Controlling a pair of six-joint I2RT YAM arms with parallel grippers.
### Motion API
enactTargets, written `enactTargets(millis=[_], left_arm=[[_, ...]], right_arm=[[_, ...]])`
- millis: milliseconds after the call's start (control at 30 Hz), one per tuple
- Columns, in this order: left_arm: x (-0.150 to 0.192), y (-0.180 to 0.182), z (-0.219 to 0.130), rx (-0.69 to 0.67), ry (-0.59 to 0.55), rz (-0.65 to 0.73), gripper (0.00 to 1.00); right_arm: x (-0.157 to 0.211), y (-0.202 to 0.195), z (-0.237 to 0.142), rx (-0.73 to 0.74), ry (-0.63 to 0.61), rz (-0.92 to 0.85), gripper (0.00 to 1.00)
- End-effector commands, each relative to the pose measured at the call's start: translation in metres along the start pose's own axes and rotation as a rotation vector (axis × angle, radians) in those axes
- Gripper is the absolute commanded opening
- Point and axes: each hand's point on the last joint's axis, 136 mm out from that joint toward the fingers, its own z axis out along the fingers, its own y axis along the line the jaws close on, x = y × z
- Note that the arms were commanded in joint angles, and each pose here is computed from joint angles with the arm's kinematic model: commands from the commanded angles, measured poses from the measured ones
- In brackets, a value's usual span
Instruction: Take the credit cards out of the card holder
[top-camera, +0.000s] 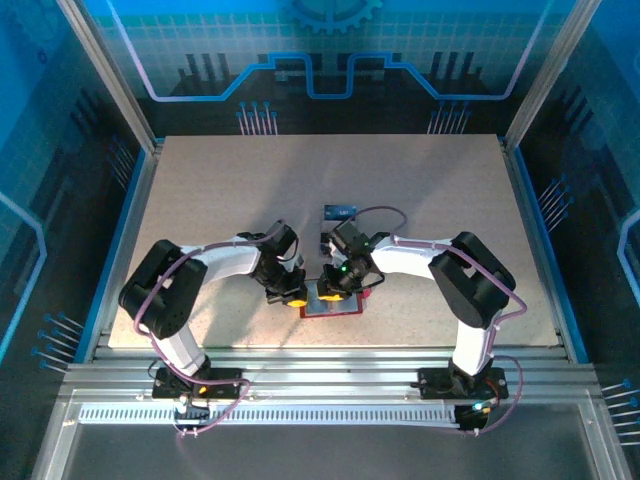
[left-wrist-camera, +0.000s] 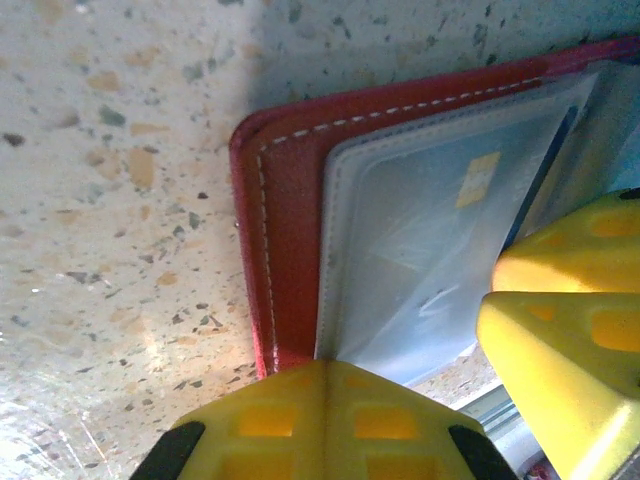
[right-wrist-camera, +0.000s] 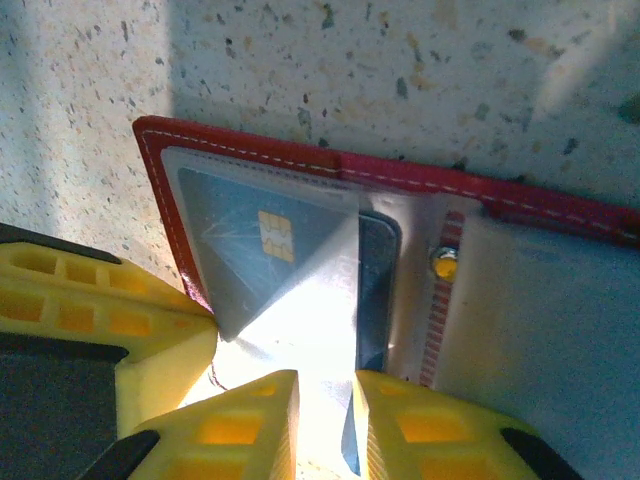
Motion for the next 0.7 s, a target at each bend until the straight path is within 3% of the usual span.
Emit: enactTargets(millis=[0, 667], left_arm=[[0.006, 0.017, 0.008, -0.041, 0.033, -0.028, 0.00], [0.006, 0.026, 0.012, -0.058, 0.048, -0.037, 0.00]], right_arm=[[0.007, -0.023, 0.008, 0.069, 0.036, 0.028, 0.22], [0.003, -0.028, -0.007, 0.153, 0.003, -0.002, 0.21]])
